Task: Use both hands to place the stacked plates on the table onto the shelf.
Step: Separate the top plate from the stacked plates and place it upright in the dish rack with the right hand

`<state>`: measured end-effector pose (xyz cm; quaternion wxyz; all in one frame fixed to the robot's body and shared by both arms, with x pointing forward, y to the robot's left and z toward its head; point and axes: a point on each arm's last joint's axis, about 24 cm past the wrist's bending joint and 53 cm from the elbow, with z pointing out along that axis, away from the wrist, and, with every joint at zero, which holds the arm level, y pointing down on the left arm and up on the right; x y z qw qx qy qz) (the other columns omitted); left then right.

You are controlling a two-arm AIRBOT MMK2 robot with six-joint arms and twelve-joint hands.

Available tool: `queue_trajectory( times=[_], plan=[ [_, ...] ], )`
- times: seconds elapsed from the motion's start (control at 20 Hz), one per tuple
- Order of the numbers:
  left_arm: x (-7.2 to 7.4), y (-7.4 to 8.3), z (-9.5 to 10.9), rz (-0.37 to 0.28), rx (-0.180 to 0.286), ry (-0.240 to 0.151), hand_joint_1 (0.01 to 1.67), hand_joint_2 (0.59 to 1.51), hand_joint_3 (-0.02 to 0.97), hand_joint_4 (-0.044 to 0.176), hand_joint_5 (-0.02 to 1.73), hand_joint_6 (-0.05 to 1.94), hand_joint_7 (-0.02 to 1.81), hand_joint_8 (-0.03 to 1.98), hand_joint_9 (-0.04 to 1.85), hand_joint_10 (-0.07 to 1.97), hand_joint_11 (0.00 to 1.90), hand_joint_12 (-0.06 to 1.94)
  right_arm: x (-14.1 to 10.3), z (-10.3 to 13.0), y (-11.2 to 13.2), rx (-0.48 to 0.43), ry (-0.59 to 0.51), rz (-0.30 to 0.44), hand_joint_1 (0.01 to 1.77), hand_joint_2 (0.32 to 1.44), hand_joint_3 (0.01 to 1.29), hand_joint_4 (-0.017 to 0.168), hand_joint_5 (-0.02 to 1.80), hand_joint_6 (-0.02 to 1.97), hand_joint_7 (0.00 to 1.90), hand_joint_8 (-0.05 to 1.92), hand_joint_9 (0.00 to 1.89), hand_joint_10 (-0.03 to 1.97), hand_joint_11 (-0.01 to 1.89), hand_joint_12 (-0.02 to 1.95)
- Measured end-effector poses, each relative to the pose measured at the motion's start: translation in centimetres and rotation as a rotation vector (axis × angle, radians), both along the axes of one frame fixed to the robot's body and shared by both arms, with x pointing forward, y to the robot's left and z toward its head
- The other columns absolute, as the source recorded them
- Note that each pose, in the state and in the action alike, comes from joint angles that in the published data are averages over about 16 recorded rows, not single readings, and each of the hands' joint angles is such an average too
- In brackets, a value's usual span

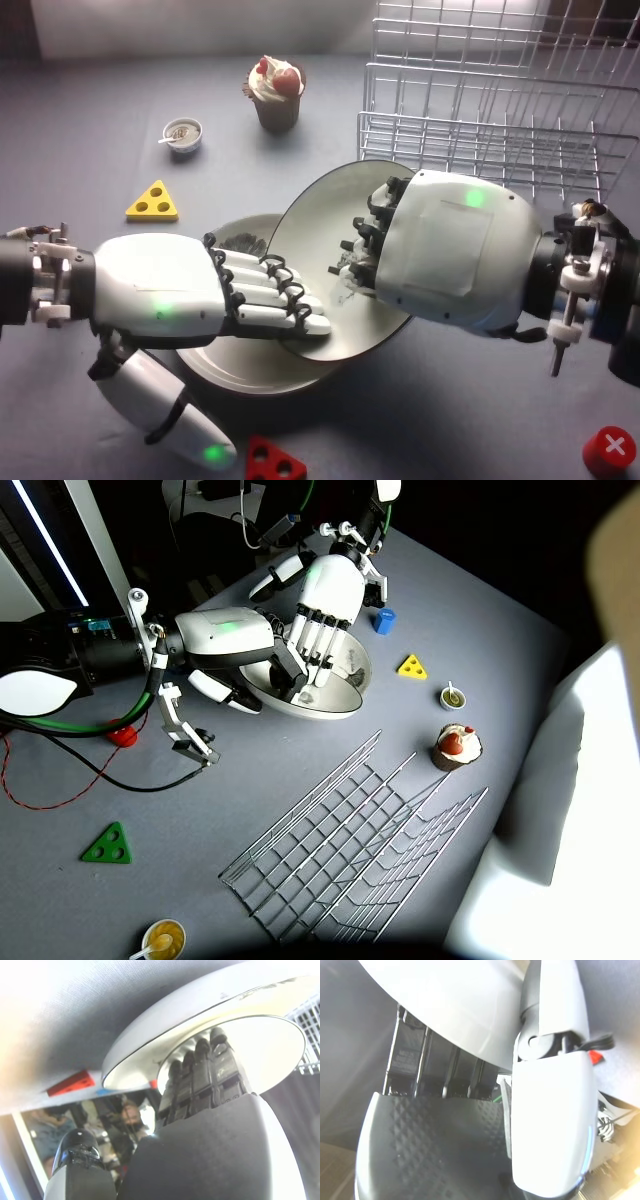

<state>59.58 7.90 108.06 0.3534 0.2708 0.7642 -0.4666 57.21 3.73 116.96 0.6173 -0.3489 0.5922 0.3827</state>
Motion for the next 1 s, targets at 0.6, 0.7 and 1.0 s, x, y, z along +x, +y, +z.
queue_trajectory(
  times=[0.6, 0.7, 1.0],
  plan=[
    [2.6, 6.7, 7.1, 0.169, -0.078, -0.062, 0.03, 0.985, -0.007, -0.001, 0.15, 0.02, 0.18, 0.02, 0.17, 0.01, 0.17, 0.01, -3.1, 2.4, 0.9, 0.043, 0.055, 0.022, 1.42, 0.88, 0.01, -0.001, 0.99, 0.84, 1.14, 0.42, 1.08, 0.71, 1.01, 1.28],
    [2.8, 8.0, 8.2, 0.193, -0.086, -0.076, 0.03, 0.986, -0.007, -0.001, 0.15, 0.02, 0.17, 0.02, 0.17, 0.01, 0.17, 0.01, -2.7, 3.5, 0.7, 0.067, 0.074, 0.0, 1.43, 0.88, 0.01, -0.001, 0.99, 0.86, 1.15, 0.42, 1.08, 0.73, 1.01, 1.28],
    [3.0, 11.3, 10.3, 0.24, -0.076, -0.114, 0.03, 0.985, -0.007, 0.0, 0.15, 0.02, 0.16, 0.02, 0.16, 0.01, 0.16, 0.01, -0.6, 8.1, -0.6, 0.172, 0.13, -0.083, 1.44, 0.89, 0.01, -0.003, 1.0, 0.88, 1.17, 0.39, 1.11, 0.71, 0.99, 1.28]
  ],
)
